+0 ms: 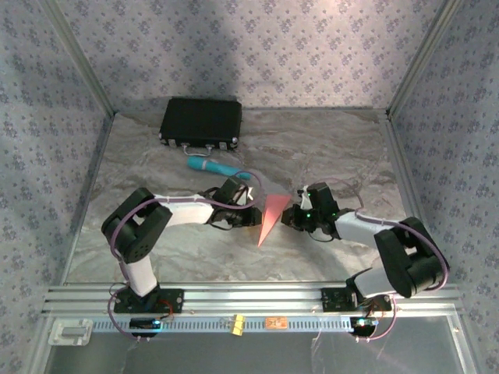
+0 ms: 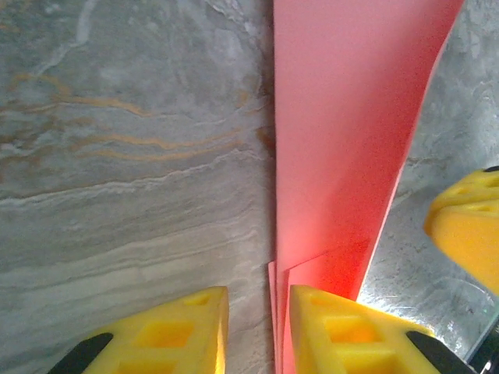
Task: Fold a paper plane with a square sheet of paper (pick it up from the middle)
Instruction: Turn over the paper at the center of the table, then reset both arms
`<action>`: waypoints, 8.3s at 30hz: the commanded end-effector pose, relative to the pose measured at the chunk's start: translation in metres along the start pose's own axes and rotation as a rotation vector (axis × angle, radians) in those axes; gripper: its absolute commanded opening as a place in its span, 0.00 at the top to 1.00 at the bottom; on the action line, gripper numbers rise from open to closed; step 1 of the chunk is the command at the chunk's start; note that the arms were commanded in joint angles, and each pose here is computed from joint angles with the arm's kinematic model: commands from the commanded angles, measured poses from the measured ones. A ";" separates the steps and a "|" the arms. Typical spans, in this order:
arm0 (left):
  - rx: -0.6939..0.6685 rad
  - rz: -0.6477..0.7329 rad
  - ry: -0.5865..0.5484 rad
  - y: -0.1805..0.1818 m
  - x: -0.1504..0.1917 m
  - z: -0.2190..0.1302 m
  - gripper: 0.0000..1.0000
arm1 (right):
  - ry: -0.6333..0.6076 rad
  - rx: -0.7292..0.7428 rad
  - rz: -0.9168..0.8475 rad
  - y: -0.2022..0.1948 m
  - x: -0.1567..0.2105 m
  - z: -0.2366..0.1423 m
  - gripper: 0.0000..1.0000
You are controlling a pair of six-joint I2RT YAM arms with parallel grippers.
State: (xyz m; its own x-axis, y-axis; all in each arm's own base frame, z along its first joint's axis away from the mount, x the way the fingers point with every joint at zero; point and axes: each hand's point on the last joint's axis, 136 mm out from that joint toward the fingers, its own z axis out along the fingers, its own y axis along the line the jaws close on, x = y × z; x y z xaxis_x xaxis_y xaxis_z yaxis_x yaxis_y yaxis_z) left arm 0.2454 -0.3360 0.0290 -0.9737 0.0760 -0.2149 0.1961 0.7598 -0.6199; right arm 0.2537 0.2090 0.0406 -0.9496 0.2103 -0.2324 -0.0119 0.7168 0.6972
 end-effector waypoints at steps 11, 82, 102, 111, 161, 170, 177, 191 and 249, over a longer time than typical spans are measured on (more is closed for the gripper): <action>0.094 0.016 0.026 -0.017 -0.002 0.005 0.70 | 0.041 0.005 -0.001 0.004 0.001 0.018 0.88; -0.512 0.095 -0.073 0.023 -0.009 -0.054 1.00 | -0.091 0.070 0.032 -0.005 -0.015 -0.014 0.87; -0.523 0.053 0.001 0.030 0.008 -0.037 0.94 | -0.075 0.006 0.041 0.008 -0.014 -0.011 0.85; -0.508 0.052 0.015 0.028 0.010 -0.032 0.87 | -0.059 0.000 0.043 0.009 -0.013 -0.007 0.84; -0.737 -0.016 0.068 0.046 0.033 -0.012 0.60 | -0.147 0.052 0.048 -0.016 -0.016 -0.043 0.82; -0.753 -0.047 0.025 0.033 0.028 -0.015 0.58 | -0.145 0.038 0.044 -0.018 -0.015 -0.047 0.81; -0.707 -0.064 -0.036 0.012 0.015 -0.029 0.53 | -0.159 0.045 0.025 -0.015 -0.018 -0.056 0.80; -0.640 -0.055 -0.139 -0.007 -0.001 -0.064 0.48 | -0.299 0.154 0.001 -0.018 -0.046 -0.100 0.65; -0.659 0.253 -0.840 0.225 -0.132 -0.244 0.04 | -0.809 0.704 -0.494 -0.140 -0.187 -0.140 0.01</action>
State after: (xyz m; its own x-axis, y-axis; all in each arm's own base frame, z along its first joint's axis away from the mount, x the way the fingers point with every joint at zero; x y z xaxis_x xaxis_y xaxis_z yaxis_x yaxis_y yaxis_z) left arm 0.3802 0.0035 0.0769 -0.5780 -0.0408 -0.8150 -0.1020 0.9945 0.0226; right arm 0.3817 -0.0232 0.0703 -0.4432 -0.0263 -0.8960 0.0885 0.9934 -0.0729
